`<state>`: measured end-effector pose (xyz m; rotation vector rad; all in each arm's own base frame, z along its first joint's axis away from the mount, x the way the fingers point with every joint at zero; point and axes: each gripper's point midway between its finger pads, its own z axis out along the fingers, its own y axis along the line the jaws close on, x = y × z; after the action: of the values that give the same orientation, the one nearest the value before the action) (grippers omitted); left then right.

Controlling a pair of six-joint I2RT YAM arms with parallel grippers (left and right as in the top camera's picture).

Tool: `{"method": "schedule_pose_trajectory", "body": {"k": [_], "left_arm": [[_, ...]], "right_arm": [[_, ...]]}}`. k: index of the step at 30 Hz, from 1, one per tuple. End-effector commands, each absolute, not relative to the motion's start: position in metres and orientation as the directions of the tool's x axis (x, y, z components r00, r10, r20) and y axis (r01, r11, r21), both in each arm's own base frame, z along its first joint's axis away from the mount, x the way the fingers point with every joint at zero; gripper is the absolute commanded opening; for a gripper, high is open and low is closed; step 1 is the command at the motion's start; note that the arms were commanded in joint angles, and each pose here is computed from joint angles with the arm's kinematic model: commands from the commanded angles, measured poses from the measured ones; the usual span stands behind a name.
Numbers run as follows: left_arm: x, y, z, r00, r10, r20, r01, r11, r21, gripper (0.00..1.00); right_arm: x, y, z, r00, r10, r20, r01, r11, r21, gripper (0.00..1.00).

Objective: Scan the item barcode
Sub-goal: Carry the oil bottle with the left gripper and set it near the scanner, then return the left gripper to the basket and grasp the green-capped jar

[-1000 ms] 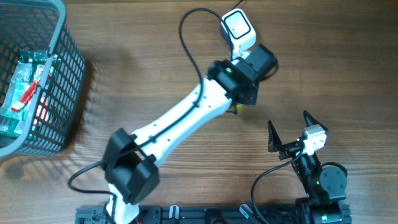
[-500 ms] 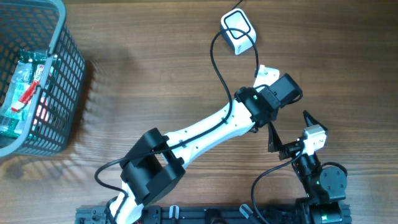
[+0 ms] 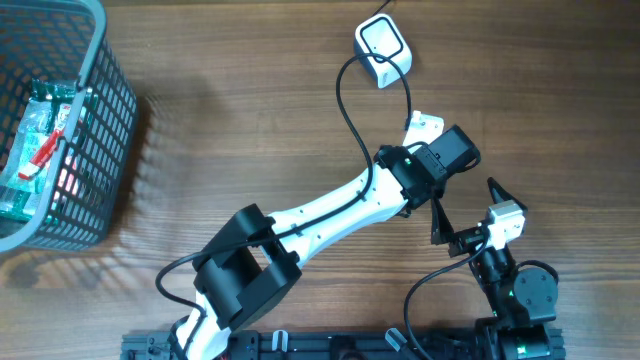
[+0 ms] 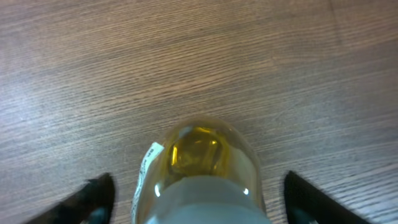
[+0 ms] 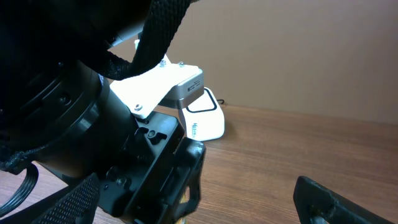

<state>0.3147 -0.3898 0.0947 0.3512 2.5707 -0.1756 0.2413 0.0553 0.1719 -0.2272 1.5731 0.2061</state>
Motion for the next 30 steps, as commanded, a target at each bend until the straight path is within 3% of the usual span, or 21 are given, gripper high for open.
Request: {"method": "schedule_pose_trajectory", "body": {"k": [1,4,10,17,25,30], "left_arm": [[0.313,-0.391,0.091,-0.83,0.219,-0.513,0.29,0.955,-0.061,0.91],[0.315,-0.392,0.099,-0.824,0.209,-0.527,0.29,0.954,-0.074,1.0],[0.321,-0.397,0.153,-0.753,0.25,-0.608,0.374,0.923,-0.084,1.0],[0.327,-0.378,0.239,-0.679,0.151,-0.718,0.374,0.913,-0.162,1.0],[0.357,-0.299,0.332,-0.558,0.031,-0.829,0.321,0.93,-0.181,1.0],[0.377,-0.222,0.38,-0.459,-0.08,-0.885,0.171,0.969,-0.177,1.0]], "right_arm": [[0.242,0.054,0.172,-0.005,-0.026,-1.0,-0.268,0.963,-0.024,1.0],[0.242,0.054,0.172,-0.005,-0.026,-1.0,-0.268,0.963,-0.023,1.0],[0.242,0.054,0.172,-0.005,-0.026,-1.0,-0.268,0.963,-0.024,1.0],[0.242,0.054,0.172,-0.005,-0.026,-1.0,-0.268,0.963,-0.024,1.0],[0.242,0.054,0.172,-0.005,-0.026,-1.0,-0.268,0.963,-0.024,1.0],[0.242,0.054,0.172,-0.005,-0.026,-1.0,-0.268,0.963,-0.024,1.0]]}}
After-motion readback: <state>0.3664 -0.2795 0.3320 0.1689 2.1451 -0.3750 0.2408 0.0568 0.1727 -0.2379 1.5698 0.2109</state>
